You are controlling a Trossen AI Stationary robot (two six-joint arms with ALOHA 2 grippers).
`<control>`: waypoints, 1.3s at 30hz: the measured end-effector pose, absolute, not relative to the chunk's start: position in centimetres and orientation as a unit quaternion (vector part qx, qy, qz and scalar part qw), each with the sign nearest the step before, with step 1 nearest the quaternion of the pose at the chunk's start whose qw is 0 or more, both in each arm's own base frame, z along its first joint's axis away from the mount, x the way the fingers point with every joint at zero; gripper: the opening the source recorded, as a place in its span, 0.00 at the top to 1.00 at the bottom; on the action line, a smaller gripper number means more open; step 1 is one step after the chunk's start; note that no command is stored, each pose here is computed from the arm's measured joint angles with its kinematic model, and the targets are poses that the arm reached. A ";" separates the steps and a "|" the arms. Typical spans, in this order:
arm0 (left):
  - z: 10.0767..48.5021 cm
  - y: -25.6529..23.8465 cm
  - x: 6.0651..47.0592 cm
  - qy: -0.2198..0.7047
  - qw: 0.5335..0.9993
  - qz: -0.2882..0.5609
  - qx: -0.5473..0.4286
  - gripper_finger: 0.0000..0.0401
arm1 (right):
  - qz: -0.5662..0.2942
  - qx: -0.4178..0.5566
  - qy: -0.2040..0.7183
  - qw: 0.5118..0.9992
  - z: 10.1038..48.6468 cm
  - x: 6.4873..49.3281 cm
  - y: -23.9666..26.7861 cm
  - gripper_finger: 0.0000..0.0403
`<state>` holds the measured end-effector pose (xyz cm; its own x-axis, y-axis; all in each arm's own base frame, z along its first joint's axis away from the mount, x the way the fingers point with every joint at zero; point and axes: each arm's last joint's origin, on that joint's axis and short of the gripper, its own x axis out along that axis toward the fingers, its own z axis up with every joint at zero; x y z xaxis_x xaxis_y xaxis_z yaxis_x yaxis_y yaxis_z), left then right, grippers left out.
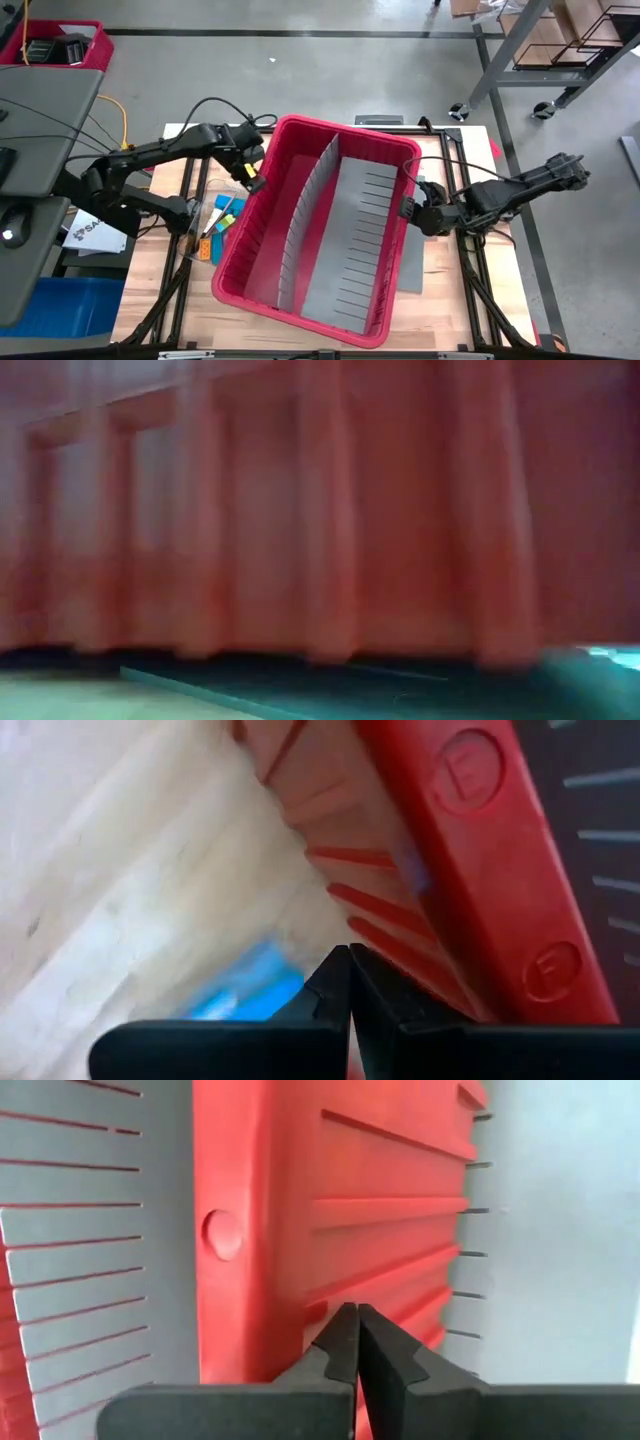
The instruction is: Sort Items/Unsort Items
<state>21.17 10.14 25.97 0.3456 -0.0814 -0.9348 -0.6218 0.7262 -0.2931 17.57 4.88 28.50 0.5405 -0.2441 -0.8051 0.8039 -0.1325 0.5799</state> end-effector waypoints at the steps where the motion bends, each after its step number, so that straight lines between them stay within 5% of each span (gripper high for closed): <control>1: 25.9 10.3 21.5 0.536 0.757 0.183 -0.325 1.00 | -0.425 0.620 0.228 0.619 29.1 17.3 5.0 1.00; 14: 25.4 12.0 25.9 0.544 0.757 0.219 -0.287 1.00 | -0.415 0.586 0.199 0.667 38.5 14.1 4.1 1.00; 24: 23.8 11.8 32.2 0.615 0.752 0.211 -0.106 1.00 | -0.381 0.580 0.121 0.710 44.2 11.8 2.8 1.00; 39: 19.9 8.5 38.7 0.637 0.756 0.153 -0.012 1.00 | -0.352 0.572 0.036 0.740 46.6 13.2 3.0 1.00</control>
